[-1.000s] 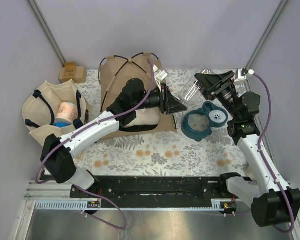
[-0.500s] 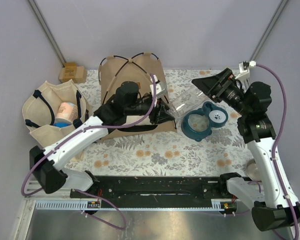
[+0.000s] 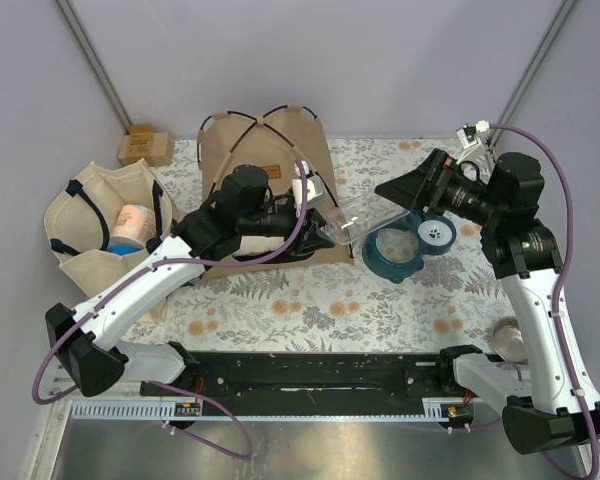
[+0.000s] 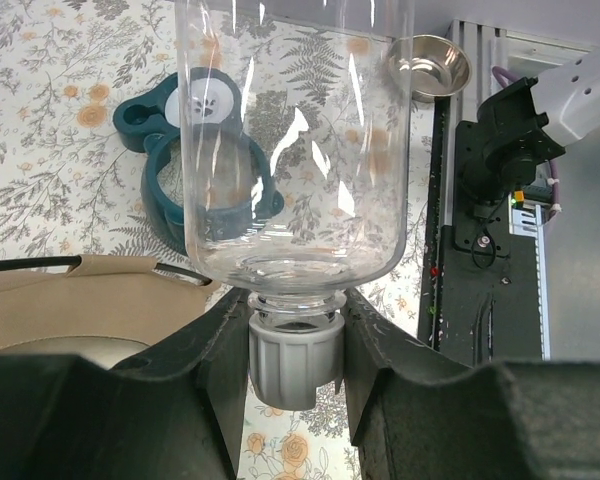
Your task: Set up the pet tent
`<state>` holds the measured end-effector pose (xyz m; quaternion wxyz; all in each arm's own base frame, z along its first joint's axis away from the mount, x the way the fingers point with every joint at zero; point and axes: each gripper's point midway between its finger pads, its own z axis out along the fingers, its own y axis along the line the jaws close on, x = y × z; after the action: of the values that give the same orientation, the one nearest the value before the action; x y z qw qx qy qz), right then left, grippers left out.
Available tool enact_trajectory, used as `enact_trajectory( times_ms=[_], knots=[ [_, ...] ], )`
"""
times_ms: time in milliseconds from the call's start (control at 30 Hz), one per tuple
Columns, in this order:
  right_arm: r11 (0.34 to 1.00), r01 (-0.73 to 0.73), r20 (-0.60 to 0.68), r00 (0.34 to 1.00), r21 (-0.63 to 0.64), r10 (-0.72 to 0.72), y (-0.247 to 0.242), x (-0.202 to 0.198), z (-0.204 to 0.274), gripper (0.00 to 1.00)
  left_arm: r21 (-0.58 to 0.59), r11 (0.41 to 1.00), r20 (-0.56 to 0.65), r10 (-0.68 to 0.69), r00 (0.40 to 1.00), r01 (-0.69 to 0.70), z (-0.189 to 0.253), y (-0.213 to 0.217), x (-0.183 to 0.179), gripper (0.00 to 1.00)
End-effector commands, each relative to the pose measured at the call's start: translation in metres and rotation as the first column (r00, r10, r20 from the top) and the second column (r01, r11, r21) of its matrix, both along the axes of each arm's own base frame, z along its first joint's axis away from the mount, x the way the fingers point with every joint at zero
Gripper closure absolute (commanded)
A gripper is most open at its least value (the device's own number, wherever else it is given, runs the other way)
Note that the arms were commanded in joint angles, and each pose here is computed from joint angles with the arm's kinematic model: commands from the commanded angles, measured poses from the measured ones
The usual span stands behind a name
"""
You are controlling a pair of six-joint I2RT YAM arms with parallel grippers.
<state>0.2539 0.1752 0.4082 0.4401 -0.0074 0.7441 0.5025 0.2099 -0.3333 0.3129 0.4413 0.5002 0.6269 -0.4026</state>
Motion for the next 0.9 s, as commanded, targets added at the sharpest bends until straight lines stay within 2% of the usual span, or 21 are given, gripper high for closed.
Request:
enact_trajectory(
  times_ms=[0,100,200,267,333,400,500,567,667,867],
  knots=[
    [0.993,-0.108,-0.021,0.994,-0.036,0.108,0.007,-0.02,-0.008,0.0,-0.067,0.997,0.081,0.034,0.996,-0.028,0.028,0.002,0.014,1.0],
    [0.994,-0.105,-0.044,0.994,-0.04,0.104,0.007,-0.019,-0.015,0.07,-0.076,0.996,0.084,0.045,0.995,-0.038,0.031,0.004,0.016,1.0],
    [0.996,-0.081,-0.043,0.996,-0.037,0.08,0.005,-0.016,-0.012,0.28,-0.08,0.996,0.077,0.043,0.996,-0.037,0.03,0.005,0.017,1.0],
    [0.998,-0.053,-0.02,0.998,-0.037,0.052,0.003,-0.012,-0.007,0.32,-0.077,0.996,0.07,0.038,0.997,-0.032,0.028,0.006,0.016,1.0],
    [0.999,-0.023,-0.008,1.0,-0.046,0.022,0.0,-0.008,-0.005,0.29,-0.079,0.997,0.069,0.024,0.997,-0.019,0.028,0.005,0.014,1.0],
    [0.999,-0.022,-0.01,1.0,-0.042,0.022,0.0,-0.005,-0.005,0.15,-0.083,0.997,0.067,0.004,0.998,0.002,0.028,0.004,0.01,1.0],
    [0.999,-0.029,-0.02,0.999,-0.03,0.029,0.002,0.0,-0.008,0.04,-0.08,0.997,0.062,-0.006,0.998,0.011,0.027,0.004,0.009,1.0],
    [0.999,-0.034,-0.022,0.999,-0.022,0.033,0.004,0.003,-0.009,0.04,-0.076,0.997,0.063,-0.012,0.998,0.017,0.025,0.005,0.008,1.0],
    [0.999,-0.042,-0.025,0.999,0.014,0.042,0.007,0.006,-0.008,0.15,-0.063,0.998,0.071,-0.024,0.997,0.028,0.025,0.006,0.006,1.0],
    [0.996,-0.072,-0.04,0.996,0.053,0.075,0.013,0.009,-0.012,0.14,-0.043,0.998,0.055,-0.049,0.997,0.052,0.02,0.006,0.004,1.0]
  ],
)
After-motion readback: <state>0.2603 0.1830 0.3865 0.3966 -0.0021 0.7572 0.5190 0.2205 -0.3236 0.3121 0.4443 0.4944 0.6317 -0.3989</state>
